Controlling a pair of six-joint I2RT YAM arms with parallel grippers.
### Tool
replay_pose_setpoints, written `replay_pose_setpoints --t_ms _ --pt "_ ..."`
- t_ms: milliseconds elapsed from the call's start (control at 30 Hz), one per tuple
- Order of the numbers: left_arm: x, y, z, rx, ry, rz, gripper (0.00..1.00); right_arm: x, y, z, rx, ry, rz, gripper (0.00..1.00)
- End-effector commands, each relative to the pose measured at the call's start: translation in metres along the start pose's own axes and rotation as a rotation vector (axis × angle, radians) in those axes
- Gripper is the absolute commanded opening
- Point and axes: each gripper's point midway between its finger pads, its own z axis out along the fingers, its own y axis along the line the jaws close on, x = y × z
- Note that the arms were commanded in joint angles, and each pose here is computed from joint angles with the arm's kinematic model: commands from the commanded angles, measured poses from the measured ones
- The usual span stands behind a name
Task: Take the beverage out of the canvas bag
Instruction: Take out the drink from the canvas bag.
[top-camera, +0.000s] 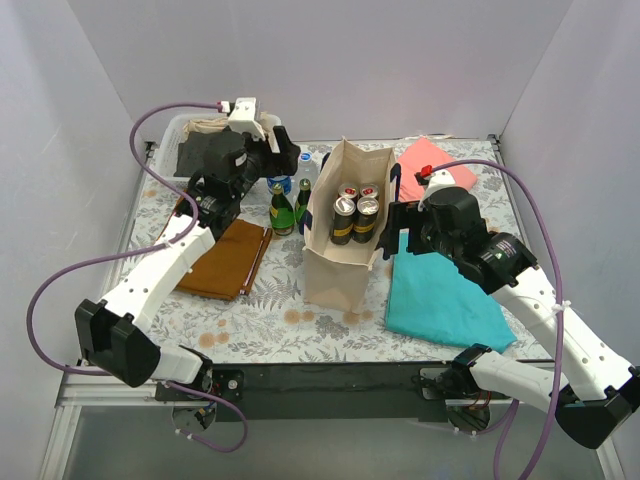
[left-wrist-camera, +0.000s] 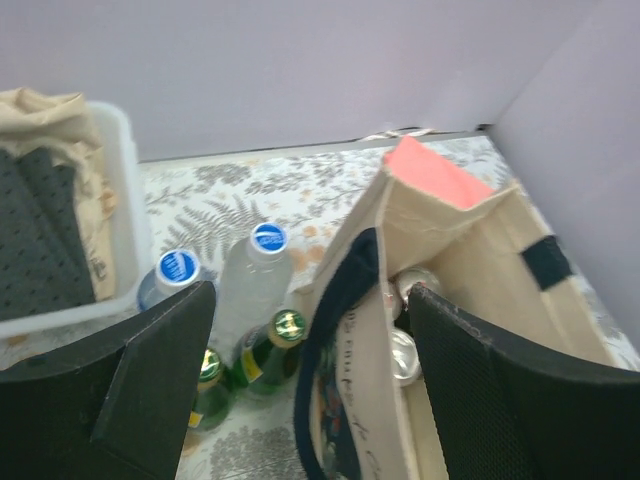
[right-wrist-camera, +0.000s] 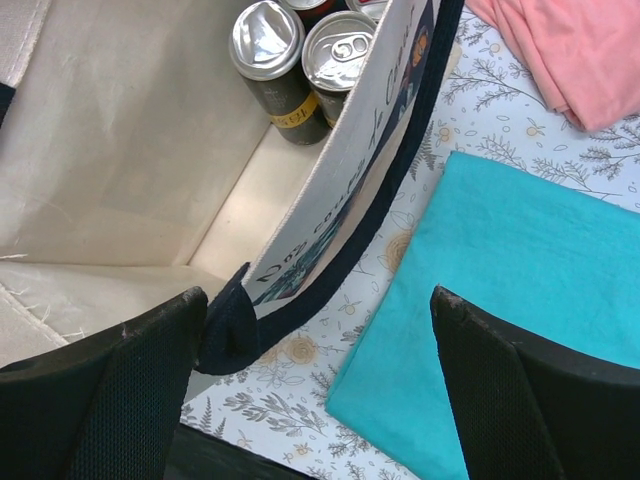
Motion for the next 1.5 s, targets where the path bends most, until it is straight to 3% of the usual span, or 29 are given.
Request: replay_pose_setpoints --t_ms 0,200,533,967,1467 --pt "-0.038 -0.056 -0.028 0.27 0.024 0.013 0.77 0.001 0.005 -0.004 -0.043 -0.009 -0.01 0.97" --pt "-0.041 -0.086 -0.023 0.394 0.116 0.04 0.77 0.015 0.01 -0.005 -0.091 0.031 -0.017 0.96" --pt "0.012 -0.109 -0.013 0.469 0.306 0.079 0.77 0.02 0.008 -0.012 -0.103 0.023 -0.037 0.96" --pt "0.043 -0.154 -0.017 0.534 0.396 0.151 0.78 0.021 0.006 -0.009 -0.091 0.027 -0.041 0.96" --pt "0.073 -0.152 -0.008 0.502 0.474 0.19 0.78 0.017 0.005 -0.009 -0.076 0.016 -0.046 0.96"
